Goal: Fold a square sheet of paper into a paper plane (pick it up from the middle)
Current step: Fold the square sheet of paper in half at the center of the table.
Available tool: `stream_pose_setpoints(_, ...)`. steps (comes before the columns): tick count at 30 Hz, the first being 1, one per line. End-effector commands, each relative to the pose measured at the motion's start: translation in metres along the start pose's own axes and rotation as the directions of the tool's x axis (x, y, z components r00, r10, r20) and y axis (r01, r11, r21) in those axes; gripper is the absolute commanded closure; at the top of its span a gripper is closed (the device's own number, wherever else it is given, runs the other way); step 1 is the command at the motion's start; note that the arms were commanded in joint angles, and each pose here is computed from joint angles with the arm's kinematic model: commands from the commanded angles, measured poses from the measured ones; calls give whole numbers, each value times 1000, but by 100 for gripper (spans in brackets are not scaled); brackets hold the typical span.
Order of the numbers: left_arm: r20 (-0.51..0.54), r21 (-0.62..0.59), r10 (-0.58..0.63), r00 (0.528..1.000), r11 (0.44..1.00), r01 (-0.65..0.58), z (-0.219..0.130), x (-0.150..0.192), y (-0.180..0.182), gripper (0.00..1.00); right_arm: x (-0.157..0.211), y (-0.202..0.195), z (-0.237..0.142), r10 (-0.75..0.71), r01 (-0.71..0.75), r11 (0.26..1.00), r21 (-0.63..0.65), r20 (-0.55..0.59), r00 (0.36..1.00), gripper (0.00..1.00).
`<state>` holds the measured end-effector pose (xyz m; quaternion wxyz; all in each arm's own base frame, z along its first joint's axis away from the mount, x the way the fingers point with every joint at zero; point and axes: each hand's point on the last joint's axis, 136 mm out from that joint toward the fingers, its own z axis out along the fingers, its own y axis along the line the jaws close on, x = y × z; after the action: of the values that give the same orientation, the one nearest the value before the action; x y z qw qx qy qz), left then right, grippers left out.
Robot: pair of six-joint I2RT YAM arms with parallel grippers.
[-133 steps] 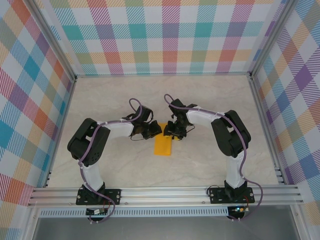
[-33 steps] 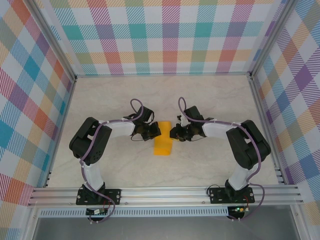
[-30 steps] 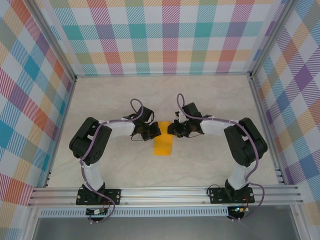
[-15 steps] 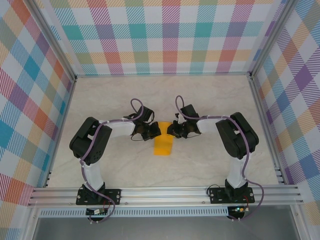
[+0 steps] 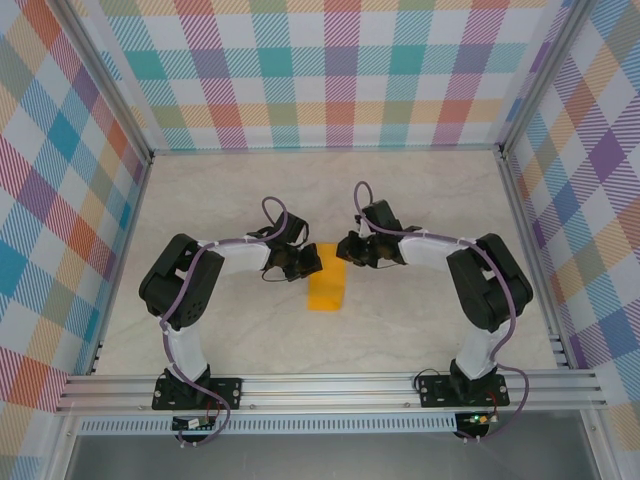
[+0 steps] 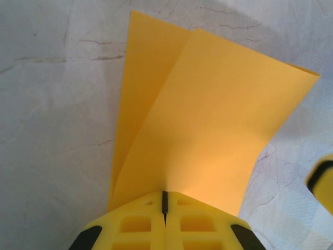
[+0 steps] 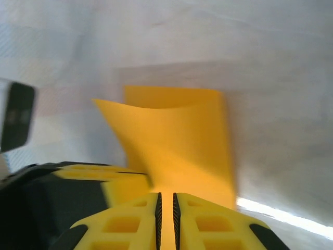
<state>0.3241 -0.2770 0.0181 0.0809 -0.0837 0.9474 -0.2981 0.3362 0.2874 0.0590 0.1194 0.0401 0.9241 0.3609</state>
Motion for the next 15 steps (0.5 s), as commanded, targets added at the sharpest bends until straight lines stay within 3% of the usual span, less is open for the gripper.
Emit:
stream_pose_setpoints(1, -117, -218, -72, 991, 975, 45, 18, 39, 62, 100, 3, 0, 16, 14, -14, 1000, -2, -35, 999, 85)
stream_pose_setpoints(7, -119, -224, -75, 990, 973, 47, 17, 40, 63, 100, 0, -9, 36, 26, -26, 1000, 12, -67, 997, 86)
stream_pose_setpoints(15, -154, -252, -78, 985, 967, 37, 15, 50, 71, 100, -16, -26, 41, 74, -74, 997, 11, -18, 997, 87)
